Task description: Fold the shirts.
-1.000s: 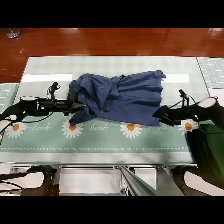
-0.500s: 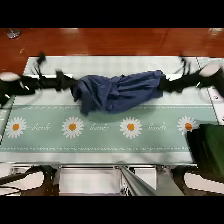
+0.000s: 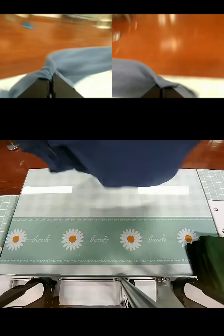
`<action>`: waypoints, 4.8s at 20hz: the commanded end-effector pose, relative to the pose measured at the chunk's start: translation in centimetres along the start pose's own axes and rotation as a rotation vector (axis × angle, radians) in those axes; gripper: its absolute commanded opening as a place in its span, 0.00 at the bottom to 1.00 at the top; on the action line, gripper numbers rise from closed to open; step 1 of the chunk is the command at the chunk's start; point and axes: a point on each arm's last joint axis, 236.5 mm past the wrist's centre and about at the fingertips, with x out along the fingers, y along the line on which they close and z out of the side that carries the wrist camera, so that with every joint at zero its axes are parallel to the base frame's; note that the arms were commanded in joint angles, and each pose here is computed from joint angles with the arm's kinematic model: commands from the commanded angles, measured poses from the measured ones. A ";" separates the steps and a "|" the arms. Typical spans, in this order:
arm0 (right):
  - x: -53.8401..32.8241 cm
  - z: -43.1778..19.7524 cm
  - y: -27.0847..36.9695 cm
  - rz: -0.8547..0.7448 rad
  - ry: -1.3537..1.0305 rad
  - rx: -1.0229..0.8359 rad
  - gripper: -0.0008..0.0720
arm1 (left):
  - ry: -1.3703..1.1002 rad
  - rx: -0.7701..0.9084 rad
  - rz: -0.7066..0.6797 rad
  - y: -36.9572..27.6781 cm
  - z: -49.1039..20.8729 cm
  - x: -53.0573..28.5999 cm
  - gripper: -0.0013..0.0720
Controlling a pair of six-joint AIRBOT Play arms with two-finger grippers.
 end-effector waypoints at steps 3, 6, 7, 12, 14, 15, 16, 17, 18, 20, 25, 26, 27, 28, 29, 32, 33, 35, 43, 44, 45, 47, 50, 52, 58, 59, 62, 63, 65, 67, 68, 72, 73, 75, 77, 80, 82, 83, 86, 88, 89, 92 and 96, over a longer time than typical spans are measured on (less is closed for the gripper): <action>-14.9 4.6 5.1 -0.115 -0.252 -0.167 0.04 | -0.248 0.225 0.414 -2.7 5.8 -16.0 0.06; -19.9 3.3 7.4 -0.142 -0.276 -0.230 0.04 | -0.311 0.270 0.403 -7.1 4.9 -21.0 0.06; -21.3 2.8 7.9 -0.155 -0.285 -0.244 0.04 | -0.309 0.279 0.405 -8.0 4.1 -22.3 0.06; -24.2 0.4 9.6 -0.147 -0.256 -0.255 0.04 | -0.078 0.242 0.423 -8.0 -2.4 -23.3 0.06; -22.9 -2.2 8.7 -0.149 -0.155 -0.223 0.04 | 0.057 0.193 0.431 -6.4 -5.5 -22.1 0.06; -21.7 -3.9 7.9 -0.144 -0.083 -0.189 0.04 | 0.134 0.161 0.435 -5.2 -7.3 -21.2 0.06; -20.0 -6.1 7.3 -0.121 0.013 -0.155 0.04 | 0.198 0.129 0.437 -4.0 -8.8 -20.1 0.06; -18.0 -8.1 6.9 -0.083 0.093 -0.124 0.04 | 0.264 0.092 0.436 -2.6 -10.6 -18.7 0.06; -16.1 -9.9 6.5 -0.043 0.155 -0.106 0.04 | 0.329 0.050 0.437 -0.9 -12.5 -17.1 0.06; -12.0 -13.2 5.3 0.024 0.248 -0.027 0.04 | 0.422 -0.021 0.434 2.7 -15.8 -13.4 0.06; -1.4 -21.0 -1.4 0.026 0.410 0.158 0.04 | 0.537 -0.160 0.419 11.0 -22.3 -4.0 0.06; 0.9 -22.5 -2.5 0.030 0.456 0.150 0.04 | 0.549 -0.194 0.398 12.3 -23.3 -1.8 0.06; 3.6 -23.7 -3.5 0.031 0.481 0.162 0.04 | 0.543 -0.216 0.386 13.5 -23.8 0.3 0.06; 6.3 -24.5 -4.7 0.020 0.485 0.173 0.04 | 0.528 -0.235 0.388 15.1 -24.4 2.6 0.06; 9.4 -25.4 -6.1 0.003 0.487 0.199 0.04 | 0.514 -0.247 0.395 16.5 -25.1 4.7 0.06; 17.8 -28.0 -9.5 -0.019 0.520 0.248 0.04 | 0.499 -0.249 0.398 19.4 -28.6 11.2 0.06; 20.2 -28.8 -10.5 -0.026 0.536 0.265 0.04 | 0.485 -0.254 0.408 20.5 -29.7 12.9 0.06; 24.3 -30.5 -12.4 -0.036 0.575 0.331 0.04 | 0.452 -0.336 0.454 22.7 -31.7 15.0 0.06; 29.6 -36.5 -13.5 -0.001 0.703 0.462 0.04 | 0.704 -0.565 0.492 24.7 -43.2 15.6 0.06; 29.5 -36.6 -13.5 0.000 0.709 0.461 0.04 | 0.703 -0.570 0.496 25.0 -43.1 15.4 0.06; 29.3 -36.6 -13.4 0.006 0.714 0.466 0.04 | 0.715 -0.576 0.492 25.0 -42.7 15.1 0.06; 28.5 -36.3 -13.1 0.028 0.736 0.486 0.04 | 0.749 -0.551 0.459 24.7 -41.3 14.6 0.06; 26.0 -36.4 -13.0 0.067 0.816 0.479 0.04 | 0.840 -0.471 0.373 23.1 -39.2 13.6 0.06; 23.8 -37.7 -12.4 0.105 0.925 0.467 0.04 | 0.946 -0.441 0.312 21.5 -40.0 12.1 0.07; 20.8 -42.8 -13.1 0.066 1.152 0.388 0.05 | 1.180 -0.418 0.292 21.2 -44.2 8.2 0.06; 20.9 -43.4 -13.1 0.065 1.166 0.386 0.05 | 1.202 -0.424 0.286 21.1 -44.8 8.2 0.07; 21.3 -44.6 -13.8 0.013 1.181 0.411 0.05 | 1.271 -0.455 0.272 20.9 -46.5 7.5 0.06; 21.0 -44.9 -14.4 -0.017 1.194 0.417 0.05 | 1.278 -0.460 0.274 21.0 -46.7 7.4 0.07; 20.0 -45.2 -14.6 -0.023 1.231 0.417 0.05 | 1.274 -0.465 0.284 21.5 -46.6 7.1 0.07; 19.2 -45.3 -14.7 -0.022 1.264 0.422 0.05 | 1.276 -0.472 0.286 21.7 -46.5 6.9 0.07; 19.0 -45.3 -14.8 -0.023 1.269 0.427 0.04 | 1.276 -0.473 0.287 21.7 -46.5 6.9 0.07; 18.9 -45.5 -14.3 -0.014 1.280 0.420 0.05 | 1.287 -0.477 0.282 21.5 -46.6 6.6 0.07; 19.0 -45.5 -14.1 -0.014 1.281 0.419 0.24 | 1.301 -0.481 0.277 21.3 -46.6 6.4 0.07; 18.7 -45.4 -14.0 -0.025 1.291 0.446 0.87 | 1.351 -0.495 0.255 20.4 -46.4 5.3 0.63; 18.5 -43.4 -14.8 -0.053 1.238 0.463 0.87 | 1.410 -0.483 0.268 20.4 -45.8 3.5 0.98; 15.6 -38.2 -18.2 -0.194 1.143 0.322 0.87 | 1.326 -0.536 0.385 21.8 -43.9 1.5 0.98; 13.4 -36.3 -19.7 -0.265 1.055 0.336 0.87 | 1.244 -0.556 0.434 22.0 -43.3 -0.6 0.98; 12.2 -36.4 -19.7 -0.280 1.013 0.363 0.87 | 1.199 -0.578 0.466 22.2 -43.5 -2.1 0.98; 8.6 -38.9 -18.1 -0.274 0.882 0.422 0.87 | 1.029 -0.757 0.522 21.3 -45.9 -6.7 0.98; 6.3 -41.3 -16.3 -0.251 0.797 0.489 0.87 | 0.902 -0.944 0.469 18.9 -48.1 -8.4 0.98; 5.2 -42.6 -15.3 -0.241 0.775 0.532 0.87 | 0.859 -1.026 0.457 17.8 -49.5 -9.1 0.98; 3.2 -45.6 -12.3 -0.183 0.787 0.609 0.87 | 0.888 -1.112 0.513 16.1 -53.6 -11.5 0.98; 2.5 -46.2 -9.2 -0.075 0.827 0.656 0.87 | 0.986 -1.103 0.469 13.5 -55.4 -12.0 0.98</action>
